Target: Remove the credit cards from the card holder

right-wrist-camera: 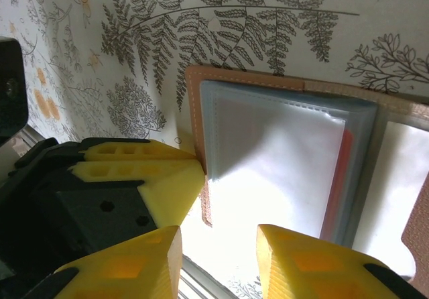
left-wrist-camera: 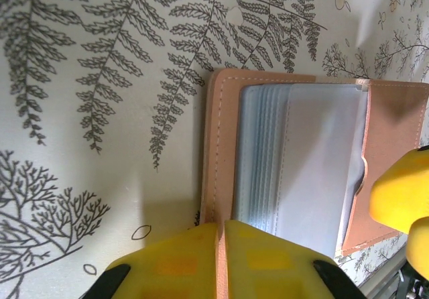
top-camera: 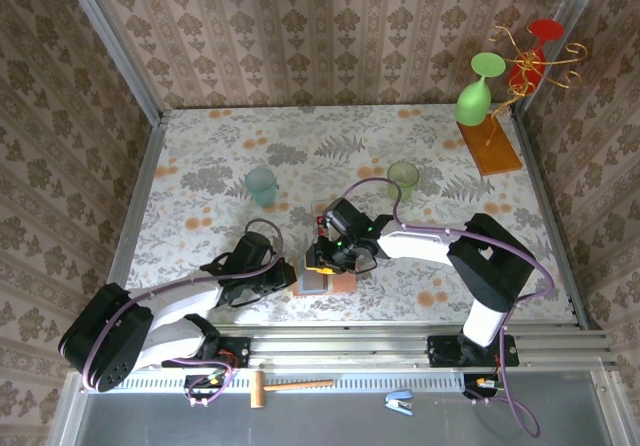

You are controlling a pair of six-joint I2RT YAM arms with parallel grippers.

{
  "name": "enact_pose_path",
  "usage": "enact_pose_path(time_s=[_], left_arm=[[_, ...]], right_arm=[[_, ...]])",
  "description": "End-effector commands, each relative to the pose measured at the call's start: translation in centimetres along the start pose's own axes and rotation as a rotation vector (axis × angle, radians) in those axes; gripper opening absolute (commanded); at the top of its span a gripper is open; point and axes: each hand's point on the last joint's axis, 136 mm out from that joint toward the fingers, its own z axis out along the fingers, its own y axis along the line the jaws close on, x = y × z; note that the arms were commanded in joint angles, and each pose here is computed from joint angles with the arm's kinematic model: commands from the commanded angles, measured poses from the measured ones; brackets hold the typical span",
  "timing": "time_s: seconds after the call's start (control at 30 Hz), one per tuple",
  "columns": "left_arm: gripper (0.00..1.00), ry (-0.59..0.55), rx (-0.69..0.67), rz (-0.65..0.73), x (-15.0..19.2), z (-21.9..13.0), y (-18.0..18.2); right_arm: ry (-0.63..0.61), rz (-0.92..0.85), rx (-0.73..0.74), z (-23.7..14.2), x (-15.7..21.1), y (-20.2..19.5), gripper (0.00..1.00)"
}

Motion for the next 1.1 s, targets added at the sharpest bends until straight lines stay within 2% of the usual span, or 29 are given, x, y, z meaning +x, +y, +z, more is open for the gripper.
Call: enact_pose_path(time_s=[0.0, 0.43, 0.7, 1.07], left_arm=[[0.12, 0.008, -0.023, -0.009, 0.5, 0.2, 0.8], [0.11, 0.005, -0.042, -0.029, 0.6, 0.3, 1.6], [0.12, 0.014, -0.052, -0.032, 0.8, 0.4, 1.9], [0.11, 0.023, -0.054, -0.036, 1.0, 0.5, 2.0]], right_arm=[[0.046, 0.018, 0.005, 0.9, 1.0, -0.6, 0.36], [0.080, 0.020, 0.066, 1.6, 1.6, -1.9, 0.39], [0.051, -0.008, 0.138, 0.5, 1.4, -2.7, 0.39], [0.012, -0.007, 0.127, -0.3, 0.9, -2.8, 0.39]])
